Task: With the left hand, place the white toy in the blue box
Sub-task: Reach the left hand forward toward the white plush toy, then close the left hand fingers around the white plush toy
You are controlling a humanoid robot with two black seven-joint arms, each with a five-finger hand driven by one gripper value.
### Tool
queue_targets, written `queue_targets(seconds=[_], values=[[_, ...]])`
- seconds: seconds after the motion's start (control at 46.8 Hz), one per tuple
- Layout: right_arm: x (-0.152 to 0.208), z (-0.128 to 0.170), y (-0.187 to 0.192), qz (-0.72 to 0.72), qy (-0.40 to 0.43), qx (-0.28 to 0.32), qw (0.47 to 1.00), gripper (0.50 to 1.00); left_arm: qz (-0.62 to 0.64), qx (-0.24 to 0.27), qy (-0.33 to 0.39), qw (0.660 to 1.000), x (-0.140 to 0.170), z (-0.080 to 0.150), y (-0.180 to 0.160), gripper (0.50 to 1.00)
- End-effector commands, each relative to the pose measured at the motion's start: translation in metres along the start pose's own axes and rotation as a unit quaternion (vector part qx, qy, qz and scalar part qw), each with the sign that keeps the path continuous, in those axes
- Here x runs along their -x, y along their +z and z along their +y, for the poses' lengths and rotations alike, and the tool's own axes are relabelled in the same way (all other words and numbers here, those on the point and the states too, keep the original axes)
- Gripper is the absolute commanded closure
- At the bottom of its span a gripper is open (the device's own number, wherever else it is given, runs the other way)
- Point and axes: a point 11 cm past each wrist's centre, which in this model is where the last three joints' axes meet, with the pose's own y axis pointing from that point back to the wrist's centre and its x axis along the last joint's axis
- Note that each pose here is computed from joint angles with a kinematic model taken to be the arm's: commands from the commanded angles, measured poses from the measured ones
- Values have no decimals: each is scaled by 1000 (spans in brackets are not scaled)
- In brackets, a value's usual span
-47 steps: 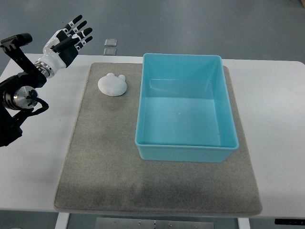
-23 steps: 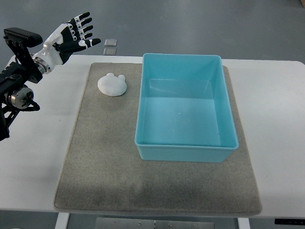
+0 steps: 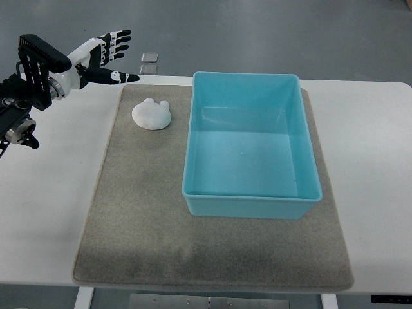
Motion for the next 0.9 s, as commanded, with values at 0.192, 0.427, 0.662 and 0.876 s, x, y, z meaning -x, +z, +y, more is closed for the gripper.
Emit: queue_targets(seconds=[0.192, 0.427, 0.662, 0.876], values=[[0, 0, 0, 0, 0, 0, 1000, 564, -165, 11, -68, 984, 11, 1, 12, 529], [0, 0, 0, 0, 0, 0, 1000, 564, -240, 12, -78, 967, 24, -1, 7, 531], [0, 0, 0, 0, 0, 0, 1000, 564, -290, 23, -102, 951, 40, -2, 2, 534], [0, 0, 0, 0, 0, 0, 1000, 564, -291, 38, -119, 948, 50, -3, 8, 536]])
